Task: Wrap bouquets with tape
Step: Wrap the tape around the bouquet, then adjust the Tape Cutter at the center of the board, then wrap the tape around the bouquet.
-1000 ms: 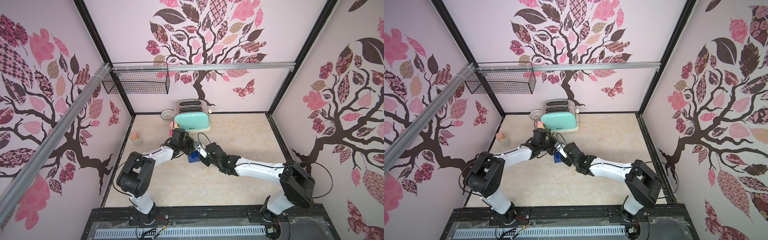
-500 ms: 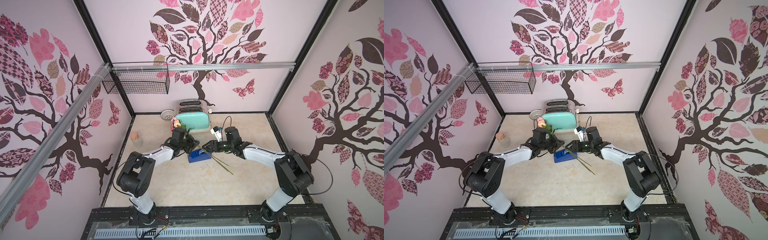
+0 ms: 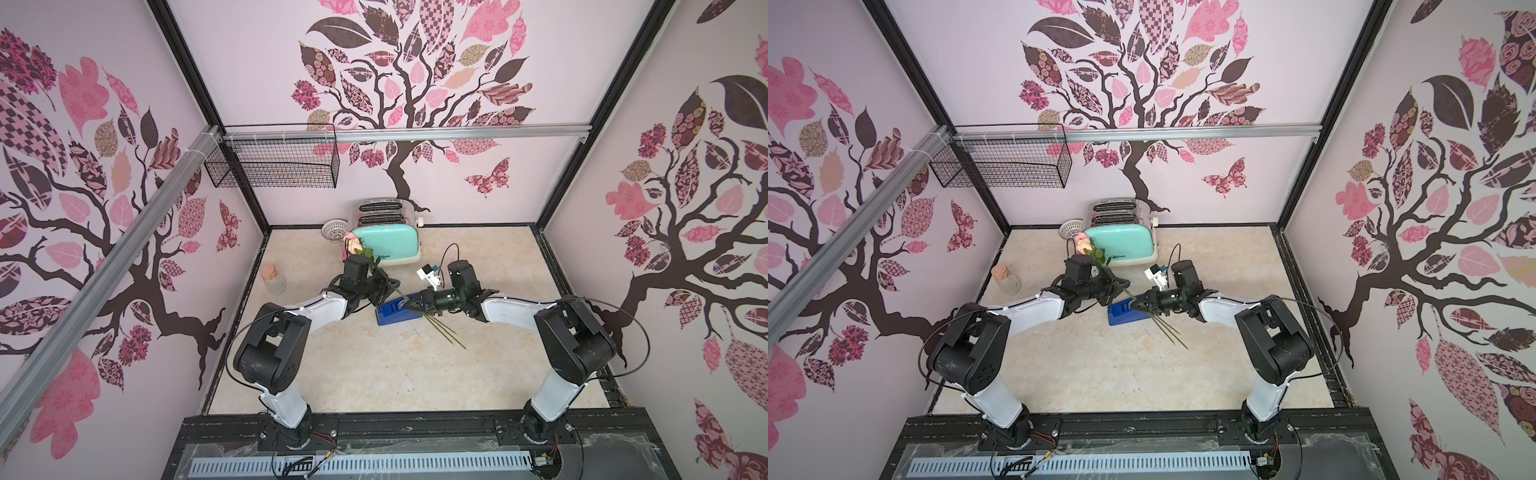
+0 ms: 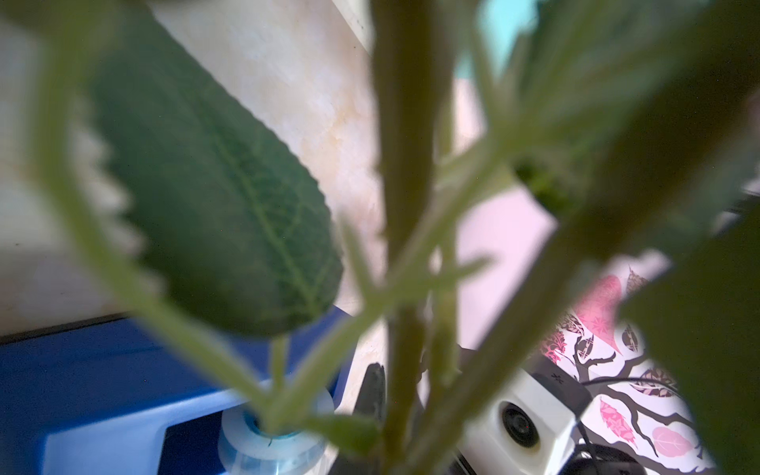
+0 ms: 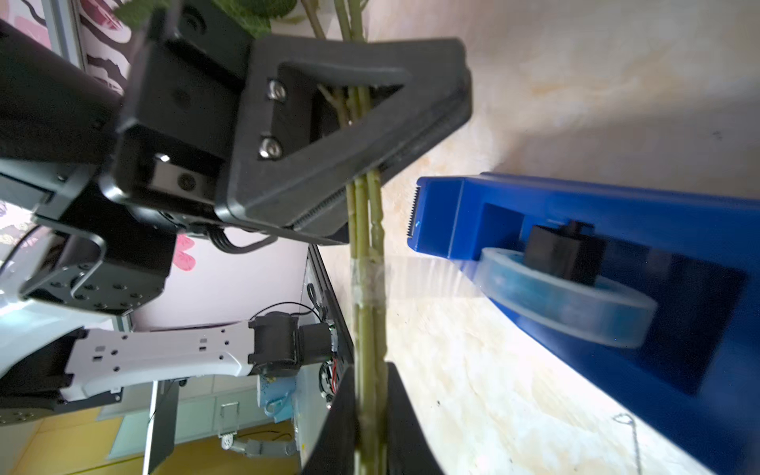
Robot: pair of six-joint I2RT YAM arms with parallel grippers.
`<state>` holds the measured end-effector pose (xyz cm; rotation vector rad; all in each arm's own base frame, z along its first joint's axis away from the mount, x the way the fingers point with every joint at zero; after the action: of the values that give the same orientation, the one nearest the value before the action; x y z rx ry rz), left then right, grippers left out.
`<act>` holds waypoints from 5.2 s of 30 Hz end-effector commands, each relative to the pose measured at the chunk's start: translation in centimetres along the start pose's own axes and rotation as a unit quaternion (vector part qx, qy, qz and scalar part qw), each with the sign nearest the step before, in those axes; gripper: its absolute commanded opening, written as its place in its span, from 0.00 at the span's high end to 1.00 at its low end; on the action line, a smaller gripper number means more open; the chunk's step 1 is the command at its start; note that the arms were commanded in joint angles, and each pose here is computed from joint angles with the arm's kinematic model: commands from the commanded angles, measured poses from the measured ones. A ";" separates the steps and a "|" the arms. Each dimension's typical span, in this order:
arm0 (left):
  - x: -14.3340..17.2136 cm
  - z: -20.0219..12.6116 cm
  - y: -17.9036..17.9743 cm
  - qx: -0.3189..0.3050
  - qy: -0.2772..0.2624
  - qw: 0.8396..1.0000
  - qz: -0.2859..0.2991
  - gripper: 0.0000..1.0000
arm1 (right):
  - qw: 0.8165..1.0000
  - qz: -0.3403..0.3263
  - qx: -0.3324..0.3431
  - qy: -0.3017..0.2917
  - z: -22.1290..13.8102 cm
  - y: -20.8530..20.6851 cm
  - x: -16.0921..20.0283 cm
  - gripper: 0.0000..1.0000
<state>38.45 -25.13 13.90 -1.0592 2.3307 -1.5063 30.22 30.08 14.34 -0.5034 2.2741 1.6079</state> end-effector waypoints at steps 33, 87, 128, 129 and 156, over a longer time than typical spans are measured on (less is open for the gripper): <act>0.8 -0.5 0.2 -0.045 0.020 0.996 -0.069 1.00 | 0.785 -0.426 0.449 -0.003 1.0 2.5 -0.5 0.87; -1.8 -3.1 2.8 -0.059 -0.090 0.994 0.023 1.00 | 0.950 -0.122 0.288 -0.006 -0.3 -6.0 -1.7 0.63; -1.8 -3.0 0.1 0.003 -0.086 0.995 0.052 1.00 | 0.983 -0.140 0.078 0.093 3.9 -0.3 1.3 1.00; -1.8 -3.0 0.6 -0.010 -0.086 0.995 0.046 1.00 | 0.977 -0.162 0.104 0.096 3.9 -0.4 1.2 1.00; -0.5 -3.0 -0.1 -0.039 -0.034 0.998 -0.042 0.97 | 0.692 -0.575 0.436 -0.003 3.6 3.8 -1.3 1.00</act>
<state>36.97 -21.53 13.28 -1.2681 2.3580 -1.3070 29.84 33.07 13.19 -1.2658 1.8213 -0.1018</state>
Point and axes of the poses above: each gripper's point midway between its finger pads, its own z axis out along the fingers, its own y axis along the line the jaws close on, x = y × z, the point moved 2 cm from there along -z, back along the fingers, and after that the axes turned 11 degrees about -z, right-handed, at the moved point
